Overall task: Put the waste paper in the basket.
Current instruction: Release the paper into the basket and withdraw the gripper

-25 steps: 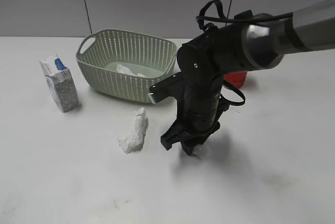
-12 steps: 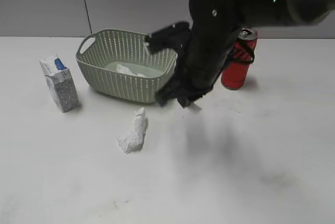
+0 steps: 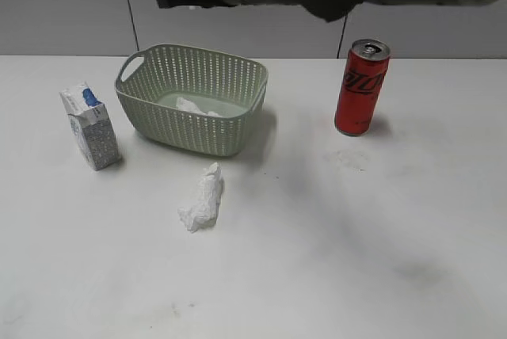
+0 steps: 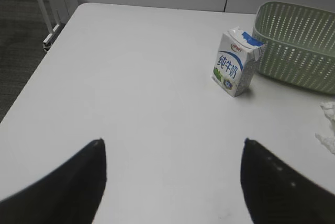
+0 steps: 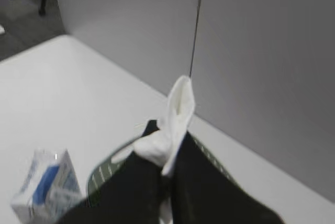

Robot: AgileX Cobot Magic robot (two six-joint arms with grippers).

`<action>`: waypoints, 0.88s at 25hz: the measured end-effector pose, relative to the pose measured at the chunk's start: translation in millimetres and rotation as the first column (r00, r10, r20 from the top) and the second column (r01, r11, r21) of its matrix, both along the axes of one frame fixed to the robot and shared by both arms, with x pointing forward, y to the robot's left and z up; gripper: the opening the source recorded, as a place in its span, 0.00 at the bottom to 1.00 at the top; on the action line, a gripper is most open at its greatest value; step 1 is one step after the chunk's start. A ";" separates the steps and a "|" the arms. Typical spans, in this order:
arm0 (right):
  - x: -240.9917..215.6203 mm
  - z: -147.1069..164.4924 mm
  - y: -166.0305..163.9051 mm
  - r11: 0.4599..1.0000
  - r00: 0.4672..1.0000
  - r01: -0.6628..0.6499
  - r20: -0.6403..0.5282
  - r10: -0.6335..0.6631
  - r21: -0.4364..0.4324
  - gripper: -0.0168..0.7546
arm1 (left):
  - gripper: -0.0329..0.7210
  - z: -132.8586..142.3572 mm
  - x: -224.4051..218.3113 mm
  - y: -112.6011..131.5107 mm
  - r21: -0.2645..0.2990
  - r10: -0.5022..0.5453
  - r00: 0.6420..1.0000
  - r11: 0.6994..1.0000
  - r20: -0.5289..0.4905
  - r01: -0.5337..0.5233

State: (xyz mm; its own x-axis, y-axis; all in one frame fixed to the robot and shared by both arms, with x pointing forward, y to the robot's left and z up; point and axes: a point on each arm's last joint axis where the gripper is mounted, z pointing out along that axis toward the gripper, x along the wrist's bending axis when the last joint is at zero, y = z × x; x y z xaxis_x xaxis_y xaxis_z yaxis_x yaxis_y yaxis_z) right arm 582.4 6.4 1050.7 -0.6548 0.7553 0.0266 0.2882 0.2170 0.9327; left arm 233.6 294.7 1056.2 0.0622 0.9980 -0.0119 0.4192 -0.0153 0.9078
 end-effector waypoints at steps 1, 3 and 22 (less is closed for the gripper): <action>3.3 0.7 3.4 0.999 0.999 -0.006 0.052 0.003 0.045 0.02 | 0.83 0.0 0.0 0.0 0.000 0.000 1.000 1.000 0.000 0.000; 10.1 -9.2 10.3 0.995 0.993 -0.017 0.115 0.006 0.101 0.02 | 0.83 0.0 0.0 0.0 0.000 0.000 1.000 1.000 0.000 0.000; 29.4 -106.3 28.9 0.996 0.996 -0.027 0.092 0.020 0.082 0.84 | 0.83 0.0 0.0 0.0 0.000 0.000 1.000 1.000 0.000 0.000</action>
State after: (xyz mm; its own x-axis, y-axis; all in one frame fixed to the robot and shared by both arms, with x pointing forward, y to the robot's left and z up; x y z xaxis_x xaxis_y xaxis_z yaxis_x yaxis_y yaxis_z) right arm 611.9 35.3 944.4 -0.6751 0.7372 0.0279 0.1965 0.1433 0.9700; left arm 233.6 294.7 1056.2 0.0622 0.9980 -0.0119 0.4192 -0.0153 0.9078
